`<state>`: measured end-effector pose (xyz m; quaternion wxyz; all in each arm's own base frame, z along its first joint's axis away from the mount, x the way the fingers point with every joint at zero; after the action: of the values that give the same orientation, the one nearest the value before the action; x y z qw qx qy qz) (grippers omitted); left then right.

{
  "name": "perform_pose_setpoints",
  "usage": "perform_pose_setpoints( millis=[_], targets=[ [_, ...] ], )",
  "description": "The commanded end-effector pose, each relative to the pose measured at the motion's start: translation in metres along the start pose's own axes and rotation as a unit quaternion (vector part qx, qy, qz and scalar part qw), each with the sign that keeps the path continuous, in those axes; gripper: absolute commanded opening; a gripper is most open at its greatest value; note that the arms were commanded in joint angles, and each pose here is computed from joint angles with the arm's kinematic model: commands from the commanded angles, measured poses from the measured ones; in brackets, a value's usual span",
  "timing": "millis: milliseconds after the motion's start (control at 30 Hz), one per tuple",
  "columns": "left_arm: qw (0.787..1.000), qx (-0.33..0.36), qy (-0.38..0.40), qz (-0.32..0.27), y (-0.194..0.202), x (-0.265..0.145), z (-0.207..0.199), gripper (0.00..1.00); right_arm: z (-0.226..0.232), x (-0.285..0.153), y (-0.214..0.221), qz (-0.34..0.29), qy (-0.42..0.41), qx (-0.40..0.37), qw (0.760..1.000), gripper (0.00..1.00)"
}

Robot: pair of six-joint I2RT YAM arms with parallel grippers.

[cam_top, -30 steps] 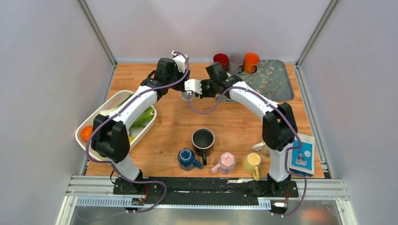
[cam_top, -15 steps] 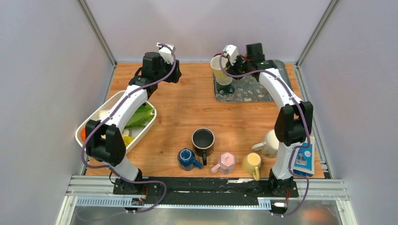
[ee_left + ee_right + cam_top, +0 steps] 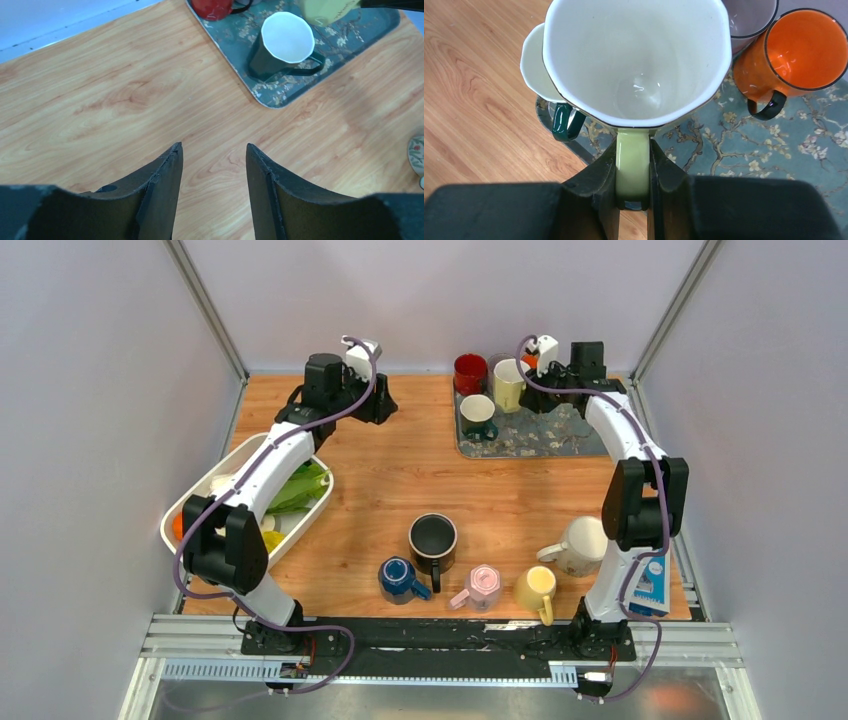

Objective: Turn the mug right side up
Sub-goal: Place the cup on the tray.

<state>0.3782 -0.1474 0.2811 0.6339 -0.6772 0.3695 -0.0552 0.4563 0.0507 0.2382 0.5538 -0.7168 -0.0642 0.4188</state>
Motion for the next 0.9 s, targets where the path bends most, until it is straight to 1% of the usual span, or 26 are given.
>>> perform_pose_setpoints(
  millis=[0, 100, 200, 467, 667, 867],
  targets=[
    [1.000, -0.003, 0.028, -0.010, -0.004, -0.007, -0.006, 0.57, 0.003, -0.013, -0.040, -0.088, 0.005, -0.025, 0.996, 0.00],
    [1.000, -0.001, 0.028, -0.007, -0.003, -0.007, -0.006, 0.56, 0.002, -0.009, -0.041, -0.092, 0.003, -0.016, 0.996, 0.00],
    [1.000, 0.001, 0.026, -0.005, 0.000, -0.008, -0.006, 0.56, -0.002, -0.007, -0.038, -0.087, 0.022, -0.007, 0.996, 0.00],
    [1.000, 0.006, 0.015, 0.003, 0.007, -0.009, -0.003, 0.57, 0.000, 0.012, 0.013, -0.033, 0.039, -0.003, 0.999, 0.00],
    [1.000, 0.008, 0.010, 0.003, 0.007, -0.010, -0.003, 0.56, -0.008, 0.021, 0.016, -0.025, 0.050, -0.010, 0.998, 0.00],
    [1.000, 0.009, 0.005, 0.008, 0.013, -0.014, -0.002, 0.56, -0.005, 0.038, 0.032, -0.005, 0.039, 0.009, 0.999, 0.00]
  ],
)
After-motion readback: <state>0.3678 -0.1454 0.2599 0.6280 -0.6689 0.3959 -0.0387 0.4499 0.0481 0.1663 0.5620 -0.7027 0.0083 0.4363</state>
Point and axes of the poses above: each gripper's point midway between its finger pads, its own x axis out along the fingers, its own z axis along the line the jaws close on, y = z × x, the point moved 9 cm from there along -x, back along the fingers, and after that the axes turned 1 degree about -x, right-handed, at the moved point
